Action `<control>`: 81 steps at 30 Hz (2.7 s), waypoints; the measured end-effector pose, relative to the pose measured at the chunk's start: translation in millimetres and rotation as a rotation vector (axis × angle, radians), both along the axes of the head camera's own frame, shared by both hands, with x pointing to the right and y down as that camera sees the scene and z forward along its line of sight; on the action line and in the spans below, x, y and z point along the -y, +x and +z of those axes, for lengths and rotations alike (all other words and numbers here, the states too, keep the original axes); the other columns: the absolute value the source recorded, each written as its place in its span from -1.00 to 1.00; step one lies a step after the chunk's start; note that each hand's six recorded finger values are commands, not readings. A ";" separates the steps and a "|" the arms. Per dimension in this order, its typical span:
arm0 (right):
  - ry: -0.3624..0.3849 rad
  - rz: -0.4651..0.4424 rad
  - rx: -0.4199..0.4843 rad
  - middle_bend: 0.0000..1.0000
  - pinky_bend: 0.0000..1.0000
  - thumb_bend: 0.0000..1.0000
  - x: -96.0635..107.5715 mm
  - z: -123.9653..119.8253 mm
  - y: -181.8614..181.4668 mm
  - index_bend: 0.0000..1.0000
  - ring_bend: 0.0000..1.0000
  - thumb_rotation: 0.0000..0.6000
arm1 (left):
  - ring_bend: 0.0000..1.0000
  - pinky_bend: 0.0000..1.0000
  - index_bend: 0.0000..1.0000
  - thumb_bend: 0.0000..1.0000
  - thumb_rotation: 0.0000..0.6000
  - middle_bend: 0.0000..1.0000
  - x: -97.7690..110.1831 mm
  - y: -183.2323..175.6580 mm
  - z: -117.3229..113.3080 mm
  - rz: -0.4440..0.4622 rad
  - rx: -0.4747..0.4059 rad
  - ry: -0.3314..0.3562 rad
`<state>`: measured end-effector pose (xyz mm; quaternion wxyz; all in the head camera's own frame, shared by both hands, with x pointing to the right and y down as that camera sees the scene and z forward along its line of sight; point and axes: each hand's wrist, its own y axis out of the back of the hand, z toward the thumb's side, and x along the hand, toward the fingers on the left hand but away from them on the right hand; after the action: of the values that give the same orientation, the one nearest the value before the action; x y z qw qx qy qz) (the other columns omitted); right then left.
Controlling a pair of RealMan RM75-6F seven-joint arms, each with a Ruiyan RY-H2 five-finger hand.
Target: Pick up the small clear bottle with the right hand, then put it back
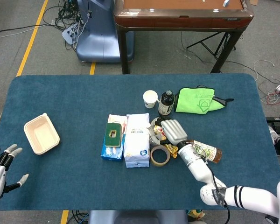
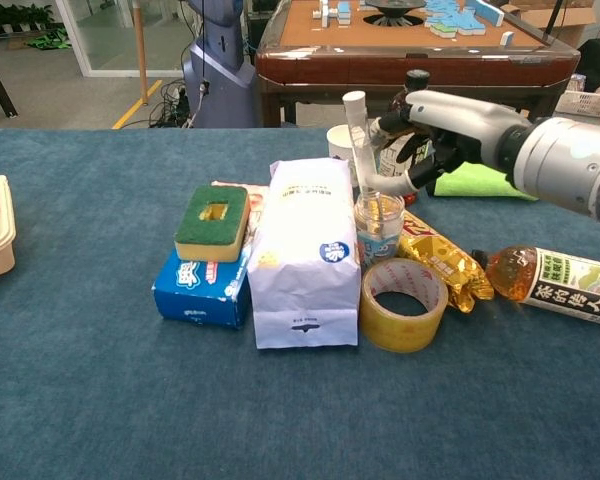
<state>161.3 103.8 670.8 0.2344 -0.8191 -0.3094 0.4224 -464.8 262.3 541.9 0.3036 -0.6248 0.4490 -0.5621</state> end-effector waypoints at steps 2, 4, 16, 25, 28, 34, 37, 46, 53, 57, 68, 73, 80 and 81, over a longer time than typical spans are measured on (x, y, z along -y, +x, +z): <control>0.016 0.011 0.008 -0.28 -0.57 0.02 2.1 -5.5 6.2 0.03 -0.64 1.00 | -0.68 -0.99 -0.65 -0.54 1.00 -0.81 0.3 0.2 -0.5 0.000 -0.001 0.002; 0.027 0.024 0.017 -0.28 -0.57 0.02 3.7 -10.9 12.7 0.03 -0.63 1.00 | -0.68 -0.99 -0.65 -0.54 1.00 -0.81 0.5 0.2 -1.4 0.001 -0.001 0.005; 0.040 0.161 0.165 -0.21 -0.57 0.02 12.7 -57.4 59.3 0.10 -0.50 1.00 | -0.68 -0.99 -0.65 -0.54 1.00 -0.81 3.0 9.2 -3.5 0.023 -0.009 0.012; 0.108 0.173 0.106 -0.20 -0.57 0.04 17.6 -83.8 104.6 0.10 -0.48 1.00 | -0.68 -0.99 -0.65 -0.54 1.00 -0.81 5.5 17.1 -3.5 0.039 -0.016 0.014; 0.164 0.154 0.028 -0.20 -0.57 0.04 17.3 -85.9 116.0 0.10 -0.47 1.00 | -0.68 -0.99 -0.65 -0.54 1.00 -0.81 5.1 18.0 -3.2 0.040 -0.017 0.012; 0.196 0.167 -0.031 -0.19 -0.57 0.04 15.1 -86.0 132.1 0.10 -0.43 1.00 | -0.68 -0.99 -0.65 -0.54 1.00 -0.81 4.6 18.7 -2.6 0.041 -0.015 0.006; 0.128 0.201 0.031 -0.19 -0.57 0.04 10.6 -82.4 131.8 0.10 -0.43 1.00 | -0.68 -0.99 -0.65 -0.54 1.00 -0.81 4.7 19.7 -2.3 0.042 -0.015 0.005; -0.009 0.263 0.148 -0.18 -0.48 0.04 -1.4 -70.4 143.4 0.10 -0.43 1.00 | -0.68 -0.99 -0.65 -0.54 1.00 -0.81 5.5 21.4 0.7 0.045 -0.017 -0.002; 0.208 0.124 -0.109 -0.18 -0.40 0.04 0.2 -64.3 166.5 0.10 -0.43 1.00 | -0.68 -0.99 -0.65 -0.54 1.00 -0.81 6.0 23.4 3.5 0.048 -0.019 -0.008; 0.233 0.109 -0.151 -0.18 -0.40 0.04 -3.4 -61.7 169.6 0.10 -0.43 1.00 | -0.68 -0.99 -0.65 -0.54 1.00 -0.81 6.0 23.6 3.6 0.049 -0.019 -0.009; -0.048 0.407 0.308 -0.16 -0.40 0.04 -16.1 -56.8 169.8 0.10 -0.43 1.00 | -0.68 -0.99 -0.65 -0.54 1.00 -0.81 4.9 22.2 4.4 0.045 -0.018 -0.014; -0.140 0.491 0.447 -0.14 -0.40 0.04 -18.0 -55.7 171.6 0.11 -0.43 1.00 | -0.68 -0.99 -0.65 -0.54 1.00 -0.81 5.0 20.8 4.2 0.042 -0.017 -0.013; -0.007 0.399 0.327 -0.13 -0.40 0.04 -14.9 -57.6 176.4 0.13 -0.43 1.00 | -0.68 -0.99 -0.65 -0.54 1.00 -0.81 5.0 20.5 4.4 0.043 -0.017 -0.013; 0.024 0.374 0.288 -0.13 -0.40 0.04 -14.6 -58.1 176.8 0.13 -0.43 1.00 | -0.68 -0.99 -0.65 -0.54 1.00 -0.81 5.0 20.5 4.4 0.043 -0.017 -0.013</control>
<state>338.1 118.4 612.7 0.1153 -0.7965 -0.4908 0.3337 -444.2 257.3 546.3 0.3076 -0.6409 0.4344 -0.5531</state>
